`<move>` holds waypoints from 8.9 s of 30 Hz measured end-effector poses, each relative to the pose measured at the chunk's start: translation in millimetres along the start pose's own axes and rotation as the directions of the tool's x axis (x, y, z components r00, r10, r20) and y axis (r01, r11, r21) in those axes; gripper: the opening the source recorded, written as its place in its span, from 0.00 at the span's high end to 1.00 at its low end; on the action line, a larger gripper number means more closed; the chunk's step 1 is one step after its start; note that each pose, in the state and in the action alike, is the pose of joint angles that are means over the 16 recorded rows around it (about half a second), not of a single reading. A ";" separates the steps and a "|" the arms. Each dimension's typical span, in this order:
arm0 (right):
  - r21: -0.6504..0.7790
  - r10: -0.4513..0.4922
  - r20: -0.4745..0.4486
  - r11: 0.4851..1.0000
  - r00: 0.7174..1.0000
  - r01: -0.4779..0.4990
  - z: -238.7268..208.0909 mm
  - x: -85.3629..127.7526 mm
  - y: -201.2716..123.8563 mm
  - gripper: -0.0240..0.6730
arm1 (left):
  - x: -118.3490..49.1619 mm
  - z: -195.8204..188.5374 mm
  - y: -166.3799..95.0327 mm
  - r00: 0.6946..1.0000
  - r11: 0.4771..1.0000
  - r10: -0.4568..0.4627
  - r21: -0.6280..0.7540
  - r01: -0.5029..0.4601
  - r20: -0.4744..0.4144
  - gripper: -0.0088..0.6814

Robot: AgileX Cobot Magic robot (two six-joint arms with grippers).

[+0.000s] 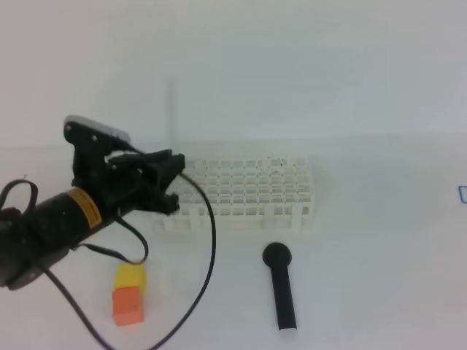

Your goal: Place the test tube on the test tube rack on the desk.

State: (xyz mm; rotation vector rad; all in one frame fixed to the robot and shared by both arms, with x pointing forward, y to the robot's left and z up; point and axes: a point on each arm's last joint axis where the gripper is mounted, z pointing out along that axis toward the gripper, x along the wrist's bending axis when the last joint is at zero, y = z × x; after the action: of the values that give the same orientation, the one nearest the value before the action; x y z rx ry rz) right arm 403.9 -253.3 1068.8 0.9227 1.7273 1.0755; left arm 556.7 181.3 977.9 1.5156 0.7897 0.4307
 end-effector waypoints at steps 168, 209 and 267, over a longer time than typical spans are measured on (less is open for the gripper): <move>-0.130 0.170 -0.795 0.890 0.582 -0.437 26.5 58.6 48.3 0.55 | -196.7 -26.9 10.0 0.584 0.998 -0.041 0.000 0.069 0.810 0.98; -0.418 -0.033 -0.373 0.898 0.927 -0.136 -70.2 33.0 42.0 0.78 | -181.5 -233.6 101.9 0.982 0.969 0.073 -0.243 -0.029 0.172 0.99; -0.399 0.055 -0.541 0.862 0.839 -0.314 305.5 254.1 45.4 0.78 | -114.8 -242.6 16.2 0.926 0.960 -0.080 -0.278 -0.027 -0.368 0.99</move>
State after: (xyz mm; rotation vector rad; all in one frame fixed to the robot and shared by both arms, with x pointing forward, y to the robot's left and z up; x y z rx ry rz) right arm 607.9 74.4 963.9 0.5176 1.6675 1.9211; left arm 313.6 275.1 1044.4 1.1694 1.0010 0.7961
